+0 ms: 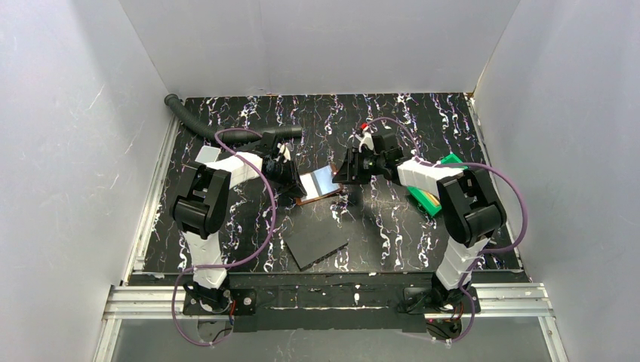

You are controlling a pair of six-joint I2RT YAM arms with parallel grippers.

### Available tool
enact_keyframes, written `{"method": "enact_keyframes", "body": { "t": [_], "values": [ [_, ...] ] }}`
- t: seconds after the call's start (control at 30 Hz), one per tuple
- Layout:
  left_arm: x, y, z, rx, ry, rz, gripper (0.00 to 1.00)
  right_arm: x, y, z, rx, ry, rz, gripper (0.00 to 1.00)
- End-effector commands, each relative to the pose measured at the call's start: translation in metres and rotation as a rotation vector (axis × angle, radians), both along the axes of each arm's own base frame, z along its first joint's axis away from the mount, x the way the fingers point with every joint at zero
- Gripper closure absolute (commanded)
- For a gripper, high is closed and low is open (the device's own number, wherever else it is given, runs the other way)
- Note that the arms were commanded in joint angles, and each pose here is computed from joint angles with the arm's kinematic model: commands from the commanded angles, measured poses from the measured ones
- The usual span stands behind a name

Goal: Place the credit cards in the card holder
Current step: Open the card holder at the center of the board.

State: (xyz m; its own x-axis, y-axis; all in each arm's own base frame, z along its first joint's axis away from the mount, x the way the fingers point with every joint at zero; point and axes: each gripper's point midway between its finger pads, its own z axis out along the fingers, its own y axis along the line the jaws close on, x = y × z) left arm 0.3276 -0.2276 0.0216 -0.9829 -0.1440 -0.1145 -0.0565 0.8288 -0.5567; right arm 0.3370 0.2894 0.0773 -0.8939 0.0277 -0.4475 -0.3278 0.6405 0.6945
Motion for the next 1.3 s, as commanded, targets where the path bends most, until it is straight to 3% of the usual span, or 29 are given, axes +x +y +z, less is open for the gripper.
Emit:
{"method": "enact_keyframes", "body": {
  "t": [0.0, 0.9, 1.27],
  "values": [
    [-0.016, 0.015, -0.024, 0.086, 0.06, -0.003, 0.78, 0.0, 0.004, 0.015, 0.013, -0.044, 0.004, 0.45],
    [-0.015, 0.012, -0.02, 0.071, 0.052, -0.004, 0.78, 0.0, 0.021, -0.019, 0.055, 0.034, 0.015, 0.46],
    [-0.015, 0.011, -0.019, 0.061, 0.052, -0.005, 0.78, -0.003, 0.027, -0.029, 0.089, 0.066, 0.011, 0.41]
  ]
}}
